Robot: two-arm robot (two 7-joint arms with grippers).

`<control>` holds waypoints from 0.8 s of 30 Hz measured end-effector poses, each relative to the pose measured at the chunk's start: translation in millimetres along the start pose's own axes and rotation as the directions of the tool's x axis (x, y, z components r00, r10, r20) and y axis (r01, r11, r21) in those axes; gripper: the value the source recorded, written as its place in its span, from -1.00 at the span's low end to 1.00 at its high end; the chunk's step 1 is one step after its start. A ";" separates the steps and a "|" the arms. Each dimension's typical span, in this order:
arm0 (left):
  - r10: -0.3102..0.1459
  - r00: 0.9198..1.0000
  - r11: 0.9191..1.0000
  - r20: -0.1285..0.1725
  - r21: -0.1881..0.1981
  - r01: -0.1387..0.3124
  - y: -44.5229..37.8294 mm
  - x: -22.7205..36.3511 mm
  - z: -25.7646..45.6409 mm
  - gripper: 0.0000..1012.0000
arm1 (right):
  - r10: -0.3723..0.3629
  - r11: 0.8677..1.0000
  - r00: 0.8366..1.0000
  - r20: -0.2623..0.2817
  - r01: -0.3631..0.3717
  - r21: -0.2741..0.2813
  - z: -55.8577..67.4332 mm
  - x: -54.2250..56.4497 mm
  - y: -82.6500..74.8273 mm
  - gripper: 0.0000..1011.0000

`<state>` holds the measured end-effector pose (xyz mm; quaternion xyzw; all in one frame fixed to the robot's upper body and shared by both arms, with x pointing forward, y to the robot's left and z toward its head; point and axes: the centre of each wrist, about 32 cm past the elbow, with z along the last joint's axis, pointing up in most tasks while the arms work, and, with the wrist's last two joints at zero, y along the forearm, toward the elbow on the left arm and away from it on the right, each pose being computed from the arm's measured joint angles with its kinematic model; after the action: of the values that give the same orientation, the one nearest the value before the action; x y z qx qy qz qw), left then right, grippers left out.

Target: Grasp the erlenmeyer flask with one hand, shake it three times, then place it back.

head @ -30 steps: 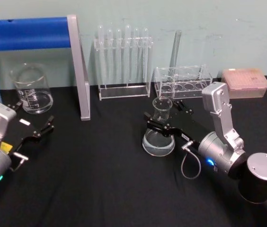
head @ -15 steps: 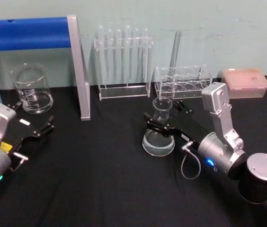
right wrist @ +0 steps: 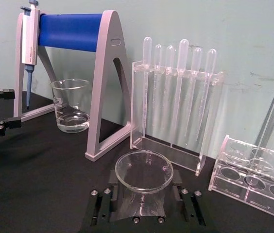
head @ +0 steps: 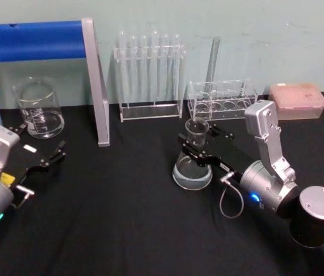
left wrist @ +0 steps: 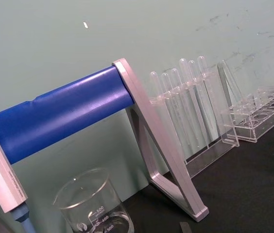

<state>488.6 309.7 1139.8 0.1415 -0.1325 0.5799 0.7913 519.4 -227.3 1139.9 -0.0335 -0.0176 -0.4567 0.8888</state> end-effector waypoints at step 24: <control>0.000 1.000 1.000 0.000 0.000 0.000 0.0 0.0 0.0 0.98 | -0.014 0.999 1.000 0.003 0.014 0.041 17.2 0.2 -3.7 -0.11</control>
<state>488.6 309.7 1139.8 0.1415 -0.1325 0.5799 0.7913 516.5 -228.4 1157.2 -0.0159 -0.0284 -0.4623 0.8861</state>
